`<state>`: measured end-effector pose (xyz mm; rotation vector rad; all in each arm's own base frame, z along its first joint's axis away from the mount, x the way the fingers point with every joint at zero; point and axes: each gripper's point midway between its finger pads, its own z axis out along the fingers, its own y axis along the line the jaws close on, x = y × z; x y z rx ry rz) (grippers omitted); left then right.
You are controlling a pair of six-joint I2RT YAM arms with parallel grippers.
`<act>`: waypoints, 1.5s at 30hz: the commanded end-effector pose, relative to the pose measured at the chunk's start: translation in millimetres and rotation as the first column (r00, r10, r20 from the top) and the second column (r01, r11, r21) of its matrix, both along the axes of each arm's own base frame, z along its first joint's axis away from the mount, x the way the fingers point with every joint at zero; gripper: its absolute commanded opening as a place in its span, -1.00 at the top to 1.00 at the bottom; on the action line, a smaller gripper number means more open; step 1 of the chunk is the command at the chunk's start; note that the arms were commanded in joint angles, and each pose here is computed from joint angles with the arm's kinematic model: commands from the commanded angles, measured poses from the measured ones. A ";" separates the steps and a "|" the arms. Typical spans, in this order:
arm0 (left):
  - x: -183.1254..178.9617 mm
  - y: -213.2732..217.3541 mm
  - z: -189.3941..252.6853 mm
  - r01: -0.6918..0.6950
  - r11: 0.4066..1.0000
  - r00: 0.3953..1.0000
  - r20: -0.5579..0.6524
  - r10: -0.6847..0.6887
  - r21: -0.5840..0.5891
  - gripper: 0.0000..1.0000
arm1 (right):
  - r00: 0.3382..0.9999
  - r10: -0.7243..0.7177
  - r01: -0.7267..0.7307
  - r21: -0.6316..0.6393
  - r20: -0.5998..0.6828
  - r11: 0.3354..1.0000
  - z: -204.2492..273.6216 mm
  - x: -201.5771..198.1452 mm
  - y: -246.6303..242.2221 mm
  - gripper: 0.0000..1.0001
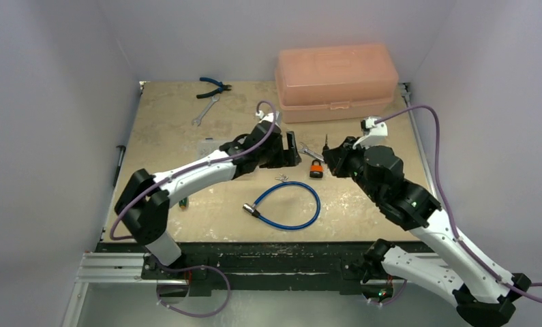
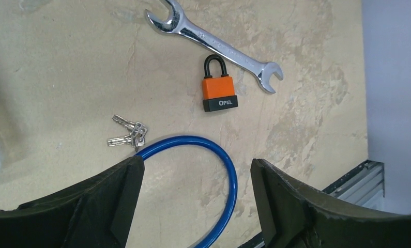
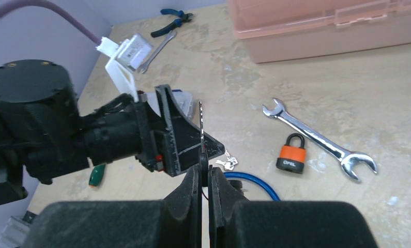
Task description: Unlock with the key
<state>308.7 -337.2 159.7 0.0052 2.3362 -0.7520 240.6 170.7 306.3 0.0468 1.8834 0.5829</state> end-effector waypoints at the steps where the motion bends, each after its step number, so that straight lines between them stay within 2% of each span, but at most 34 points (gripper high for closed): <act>1: 10.0 -17.3 0.7 -0.005 0.999 1.000 0.014 0.004 0.053 -0.60 | 0.994 -0.105 0.105 0.003 0.034 0.995 19.3 -5.5 -29.9 1.00; 13: 19.2 -74.6 -46.1 0.054 0.973 0.999 -0.015 -0.051 0.223 -0.57 | 0.993 -0.112 0.112 0.022 0.020 0.993 12.1 -24.1 -46.1 1.00; 25: 30.6 -104.2 -88.4 0.042 0.923 0.999 -0.036 -0.031 0.383 -0.58 | 0.993 -0.119 0.118 0.013 0.017 0.993 10.2 -37.7 -60.2 1.00; 32: 37.8 -109.8 -105.1 0.019 0.913 1.000 -0.026 -0.009 0.407 -0.53 | 0.995 -0.100 0.100 0.014 0.014 0.995 7.8 -42.3 -60.2 1.00; 39: 40.6 -126.5 -111.8 0.032 0.927 0.999 -0.036 -0.020 0.373 -0.46 | 0.996 -0.094 0.094 0.010 0.008 0.996 2.2 -43.9 -60.2 1.00; 45: 42.6 -121.7 -118.3 0.011 0.915 1.000 -0.031 0.001 0.403 -0.42 | 0.996 -0.091 0.091 0.009 0.006 0.996 -0.1 -45.1 -60.7 1.00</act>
